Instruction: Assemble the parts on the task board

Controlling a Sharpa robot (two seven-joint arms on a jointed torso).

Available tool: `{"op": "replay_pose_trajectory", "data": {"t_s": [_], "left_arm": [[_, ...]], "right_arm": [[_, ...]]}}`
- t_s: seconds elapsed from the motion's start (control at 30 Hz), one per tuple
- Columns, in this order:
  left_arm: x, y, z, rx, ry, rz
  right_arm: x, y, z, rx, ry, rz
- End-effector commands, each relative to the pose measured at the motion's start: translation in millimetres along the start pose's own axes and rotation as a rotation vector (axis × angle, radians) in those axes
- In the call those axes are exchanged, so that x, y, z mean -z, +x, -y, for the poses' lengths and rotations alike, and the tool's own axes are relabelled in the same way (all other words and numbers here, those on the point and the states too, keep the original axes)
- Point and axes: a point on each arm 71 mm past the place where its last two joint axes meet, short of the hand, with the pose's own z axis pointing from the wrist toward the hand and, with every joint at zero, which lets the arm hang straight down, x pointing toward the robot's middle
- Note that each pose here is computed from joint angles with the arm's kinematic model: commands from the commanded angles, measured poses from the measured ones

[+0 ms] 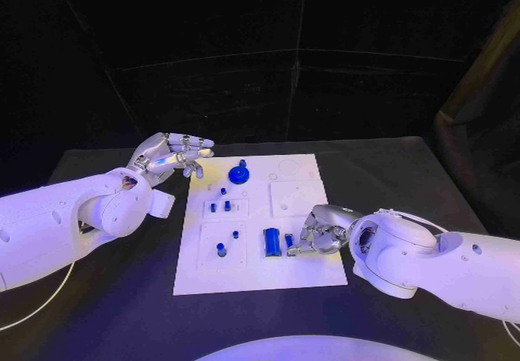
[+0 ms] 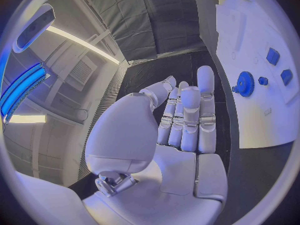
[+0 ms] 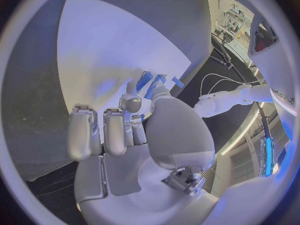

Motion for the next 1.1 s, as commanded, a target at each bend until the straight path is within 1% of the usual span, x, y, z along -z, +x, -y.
{"op": "replay_pose_trajectory", "data": {"t_s": [0.03, 0.23, 0.4, 0.53, 0.67, 0.77, 0.9, 1.0, 1.1], "left_arm": [[-1.0, 1.6, 1.0, 0.008, 0.003, -0.011], [-1.2, 2.2, 0.9, 0.008, 0.003, -0.013], [-1.0, 2.6, 1.0, 0.009, 0.003, -0.014], [-0.7, 2.1, 1.1, 0.009, 0.003, -0.013], [-0.5, 1.9, 1.1, 0.009, 0.003, -0.012], [-0.4, 1.8, 1.1, 0.009, 0.003, -0.012], [-0.4, 1.3, 1.0, 0.008, 0.003, -0.011], [-0.6, 1.7, 0.9, 0.008, 0.003, -0.012], [-0.7, 2.1, 0.3, 0.008, 0.002, -0.013]], "right_arm": [[-0.1, 2.7, -3, 0.018, -0.03, -0.043], [-3.1, 2.8, -1, 0.025, -0.015, -0.043], [-9.4, 3.1, 2, 0.051, 0.007, -0.042], [-13.2, 3.5, 1, 0.068, 0.011, -0.04], [-15.4, 3.3, 0, 0.073, 0.007, -0.027], [-14.7, 2.3, -2, 0.062, -0.01, -0.01], [-11.6, 1.0, -1, 0.035, -0.028, -0.004], [-6.9, -0.4, 2, -0.022, -0.049, -0.012], [-1.0, -1.9, 6, -0.1, -0.082, -0.036]]}}
